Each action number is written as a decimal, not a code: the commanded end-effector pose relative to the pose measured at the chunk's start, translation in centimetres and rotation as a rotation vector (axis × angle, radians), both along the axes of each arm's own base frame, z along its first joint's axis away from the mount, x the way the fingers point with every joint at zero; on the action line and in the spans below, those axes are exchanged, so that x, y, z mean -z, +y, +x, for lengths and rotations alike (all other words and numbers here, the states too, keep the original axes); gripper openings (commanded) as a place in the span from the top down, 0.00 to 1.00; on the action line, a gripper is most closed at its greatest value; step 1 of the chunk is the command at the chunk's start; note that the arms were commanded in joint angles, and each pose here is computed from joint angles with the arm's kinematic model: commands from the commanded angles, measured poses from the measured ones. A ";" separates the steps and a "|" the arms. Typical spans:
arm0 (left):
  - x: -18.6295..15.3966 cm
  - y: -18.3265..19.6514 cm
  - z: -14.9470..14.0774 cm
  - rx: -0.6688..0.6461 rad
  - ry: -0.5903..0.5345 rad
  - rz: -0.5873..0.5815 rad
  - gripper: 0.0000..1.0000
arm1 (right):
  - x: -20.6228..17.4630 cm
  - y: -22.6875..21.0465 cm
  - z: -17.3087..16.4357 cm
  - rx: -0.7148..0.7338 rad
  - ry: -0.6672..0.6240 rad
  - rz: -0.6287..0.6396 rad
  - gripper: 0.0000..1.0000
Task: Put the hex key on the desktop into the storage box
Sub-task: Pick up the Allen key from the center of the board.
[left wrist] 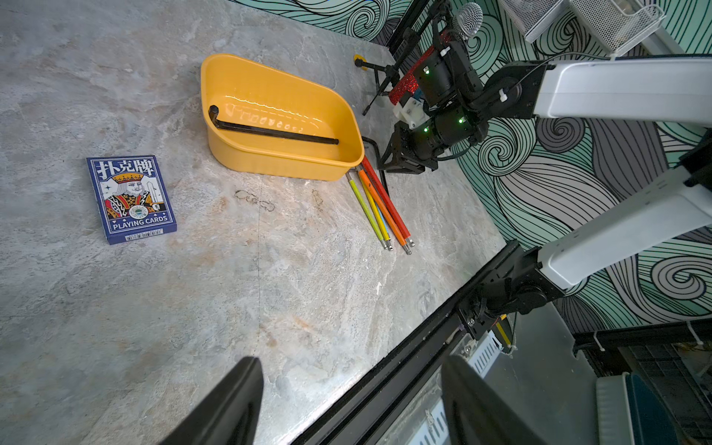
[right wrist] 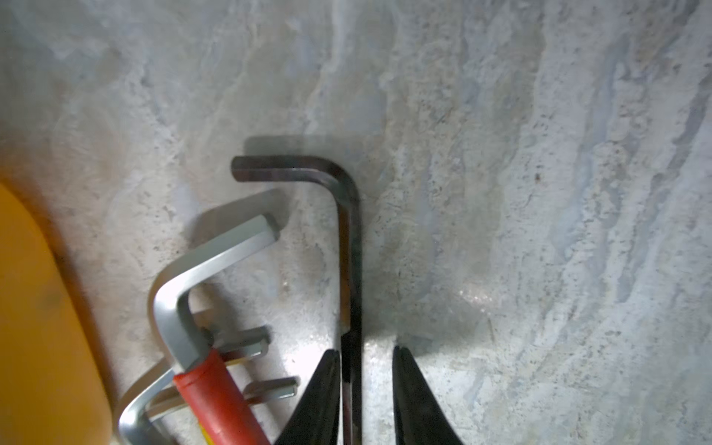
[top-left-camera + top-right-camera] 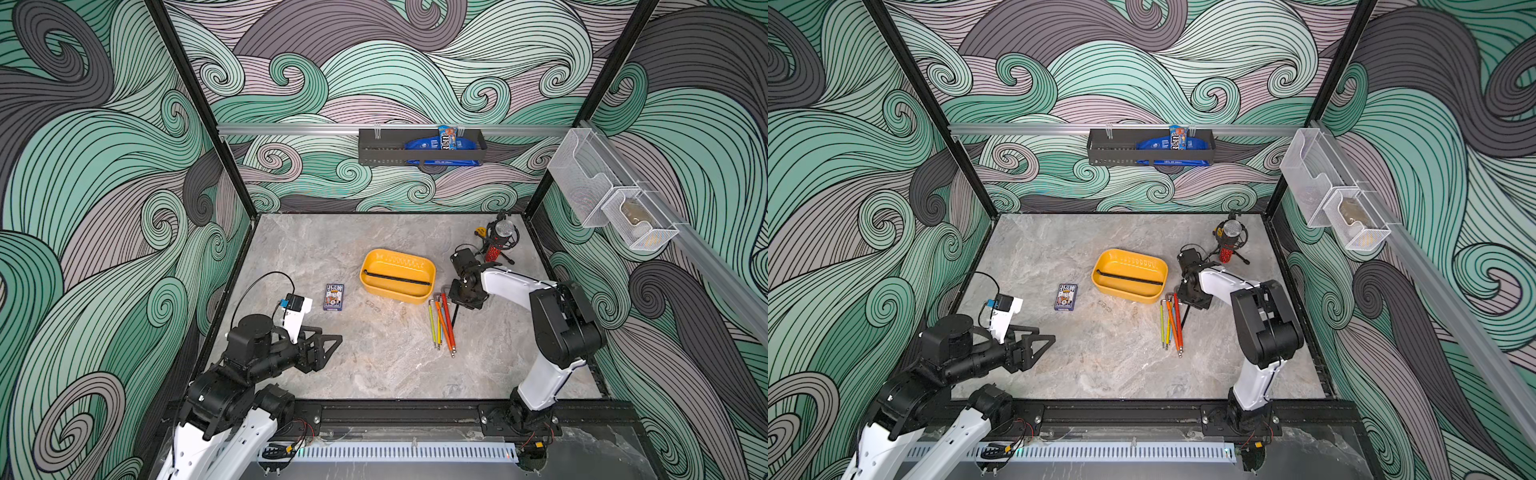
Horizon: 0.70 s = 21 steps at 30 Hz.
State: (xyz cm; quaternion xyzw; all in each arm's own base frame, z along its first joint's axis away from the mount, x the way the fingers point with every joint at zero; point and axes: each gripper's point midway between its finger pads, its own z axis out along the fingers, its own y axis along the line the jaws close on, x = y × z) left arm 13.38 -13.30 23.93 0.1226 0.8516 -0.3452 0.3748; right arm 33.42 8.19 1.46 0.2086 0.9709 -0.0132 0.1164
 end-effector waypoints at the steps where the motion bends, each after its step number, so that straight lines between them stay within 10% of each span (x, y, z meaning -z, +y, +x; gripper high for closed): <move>1: -0.3 -0.1 0.2 0.000 -0.012 0.003 0.24 | 0.4 -0.1 0.2 0.014 0.021 -0.021 0.75; 21: -0.3 -0.3 0.9 -0.002 -0.020 0.005 0.24 | 2.6 -0.4 -0.4 0.039 0.083 -0.045 1.00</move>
